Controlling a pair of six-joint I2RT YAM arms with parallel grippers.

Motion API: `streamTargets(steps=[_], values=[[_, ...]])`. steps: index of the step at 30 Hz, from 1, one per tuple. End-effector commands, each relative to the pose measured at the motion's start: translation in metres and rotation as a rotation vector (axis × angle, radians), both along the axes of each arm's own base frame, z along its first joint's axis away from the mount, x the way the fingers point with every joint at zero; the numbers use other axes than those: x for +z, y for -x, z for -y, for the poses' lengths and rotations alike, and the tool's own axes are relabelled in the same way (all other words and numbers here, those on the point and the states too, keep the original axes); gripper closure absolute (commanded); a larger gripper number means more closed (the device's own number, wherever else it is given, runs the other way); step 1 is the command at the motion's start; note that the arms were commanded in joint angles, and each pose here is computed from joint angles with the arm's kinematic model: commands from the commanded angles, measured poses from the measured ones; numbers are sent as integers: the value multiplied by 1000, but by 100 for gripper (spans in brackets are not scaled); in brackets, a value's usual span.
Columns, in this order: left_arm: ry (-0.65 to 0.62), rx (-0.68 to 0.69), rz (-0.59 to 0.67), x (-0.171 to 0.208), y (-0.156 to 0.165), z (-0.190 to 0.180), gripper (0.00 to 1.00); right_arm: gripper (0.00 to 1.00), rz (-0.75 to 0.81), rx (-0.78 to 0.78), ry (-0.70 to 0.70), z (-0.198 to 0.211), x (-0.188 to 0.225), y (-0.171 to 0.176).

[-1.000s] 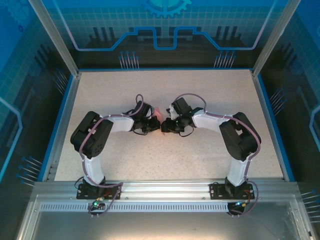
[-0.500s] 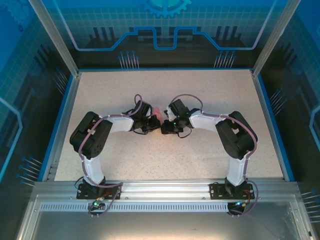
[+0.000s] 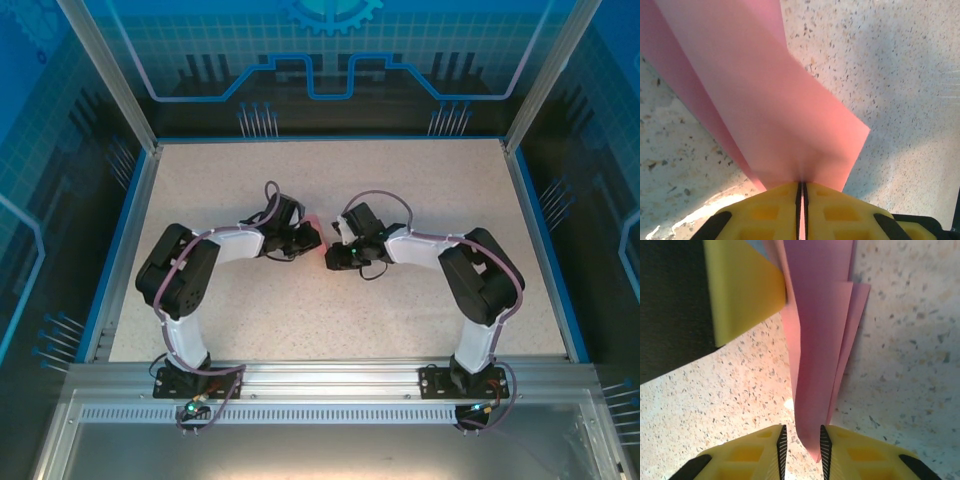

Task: Fold a paper plane with a square sheet of paper (pick it up from the middle)
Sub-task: Fold the wing for the fifth time at the center of the table.

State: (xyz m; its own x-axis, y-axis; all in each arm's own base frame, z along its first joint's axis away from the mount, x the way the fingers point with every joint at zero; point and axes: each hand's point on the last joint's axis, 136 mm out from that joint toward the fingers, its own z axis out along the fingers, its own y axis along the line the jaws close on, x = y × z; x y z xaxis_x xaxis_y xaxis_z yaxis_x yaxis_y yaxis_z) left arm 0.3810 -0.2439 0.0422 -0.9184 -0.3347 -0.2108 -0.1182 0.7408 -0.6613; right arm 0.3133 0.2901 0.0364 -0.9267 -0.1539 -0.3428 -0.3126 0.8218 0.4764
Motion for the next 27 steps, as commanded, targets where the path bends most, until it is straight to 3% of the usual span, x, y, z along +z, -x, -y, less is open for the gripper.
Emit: streamTargets(steps=[1,19,27], values=[[12,-14,73,23,-14,-2,85,71,84,33,26,-3,10,-6],[13,-28,60,17,-26,-2,85,70,113,102,107,-22,-10,-18],[7,-32,59,16,-27,-2,85,88,111,98,111,-20,-15,-18]])
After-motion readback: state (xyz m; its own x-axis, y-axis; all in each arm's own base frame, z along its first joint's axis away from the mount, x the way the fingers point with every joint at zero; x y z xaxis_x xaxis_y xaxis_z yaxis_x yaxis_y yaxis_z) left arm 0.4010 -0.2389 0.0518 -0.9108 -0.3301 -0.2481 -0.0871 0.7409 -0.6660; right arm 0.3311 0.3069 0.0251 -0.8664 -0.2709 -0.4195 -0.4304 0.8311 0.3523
